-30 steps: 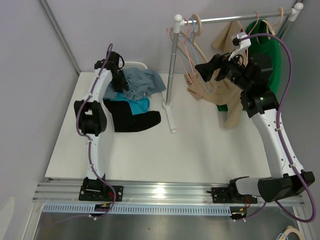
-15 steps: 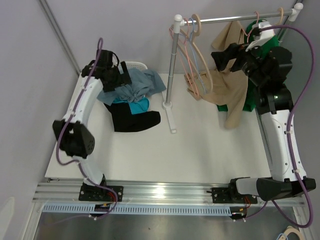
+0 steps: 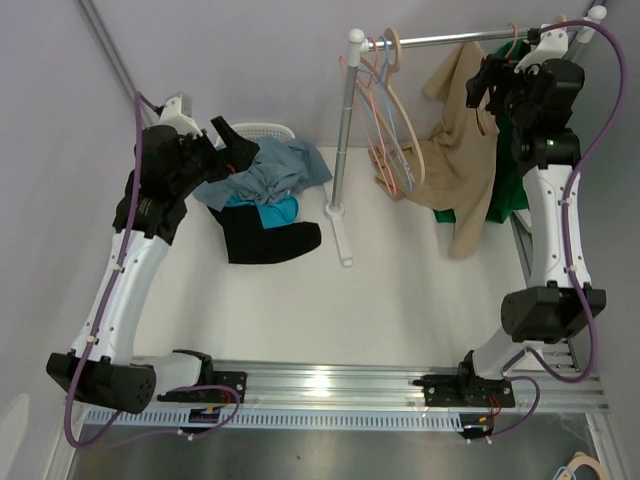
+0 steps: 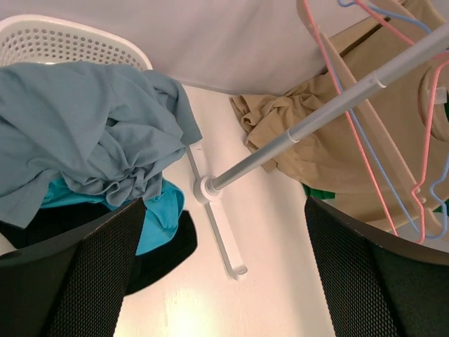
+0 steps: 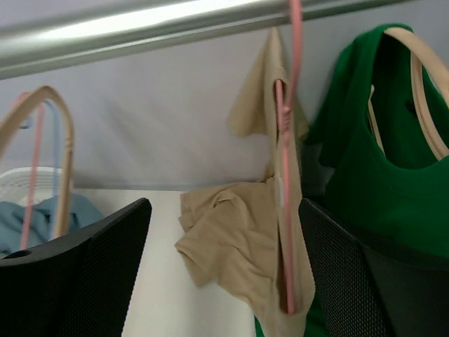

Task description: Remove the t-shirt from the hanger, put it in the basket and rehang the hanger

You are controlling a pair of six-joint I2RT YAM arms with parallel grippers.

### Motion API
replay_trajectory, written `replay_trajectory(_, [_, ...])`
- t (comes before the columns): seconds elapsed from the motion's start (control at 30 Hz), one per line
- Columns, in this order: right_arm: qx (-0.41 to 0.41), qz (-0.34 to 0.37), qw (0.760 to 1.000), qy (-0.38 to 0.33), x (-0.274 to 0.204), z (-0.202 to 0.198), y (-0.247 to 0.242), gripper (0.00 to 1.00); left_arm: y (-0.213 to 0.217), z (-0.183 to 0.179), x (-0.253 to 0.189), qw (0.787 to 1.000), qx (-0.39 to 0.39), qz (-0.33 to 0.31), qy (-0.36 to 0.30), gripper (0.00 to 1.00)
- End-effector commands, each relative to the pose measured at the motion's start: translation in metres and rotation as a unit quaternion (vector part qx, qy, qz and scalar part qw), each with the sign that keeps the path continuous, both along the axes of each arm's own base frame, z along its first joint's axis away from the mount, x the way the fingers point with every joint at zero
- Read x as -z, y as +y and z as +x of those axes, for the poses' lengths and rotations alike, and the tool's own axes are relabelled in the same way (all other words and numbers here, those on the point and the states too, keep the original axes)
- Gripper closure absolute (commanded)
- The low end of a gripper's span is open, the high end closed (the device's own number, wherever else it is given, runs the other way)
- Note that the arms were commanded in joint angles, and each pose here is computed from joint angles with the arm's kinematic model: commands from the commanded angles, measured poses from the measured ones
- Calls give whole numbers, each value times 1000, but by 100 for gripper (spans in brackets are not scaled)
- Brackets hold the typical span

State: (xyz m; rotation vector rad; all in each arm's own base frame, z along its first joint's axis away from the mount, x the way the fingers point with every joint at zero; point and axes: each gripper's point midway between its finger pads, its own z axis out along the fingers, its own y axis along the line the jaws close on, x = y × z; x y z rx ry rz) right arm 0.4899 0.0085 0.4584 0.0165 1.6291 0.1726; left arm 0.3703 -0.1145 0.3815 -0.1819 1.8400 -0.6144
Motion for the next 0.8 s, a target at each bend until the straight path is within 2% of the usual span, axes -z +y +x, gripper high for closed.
replay_trajectory(0.0, [34,-7,999,-22,-12,21,-21,10,-9,-10,-45,995,29,-26,-93,0])
replay_trajectory(0.1, [45,-11,998,-50,-15,38,-31,11,-15,-15,-63,988,47,-45,-140,1])
replay_trajectory(0.23, [55,-13,996,-66,-9,54,-42,13,-21,-8,-69,985,56,-50,-157,0])
replay_trajectory(0.33, [50,-5,996,-69,-4,69,-48,28,-28,1,-63,985,66,-48,-155,0])
replay_trajectory(0.37, [43,-2,997,-71,-3,72,-46,41,-30,3,-61,985,69,-47,-153,0])
replay_trajectory(0.4, [39,-1,996,-76,-6,75,-45,44,-32,5,-59,985,72,-46,-150,1])
replay_trajectory(0.5, [34,6,996,-82,-1,85,-45,89,-36,8,-55,985,78,-43,-147,1])
replay_trajectory(0.53, [35,11,996,-83,0,90,-45,100,-37,8,-55,985,80,-41,-147,1])
replay_trajectory(0.77, [-2,24,996,-85,-4,95,-35,100,-39,5,-55,985,81,-28,-152,1])
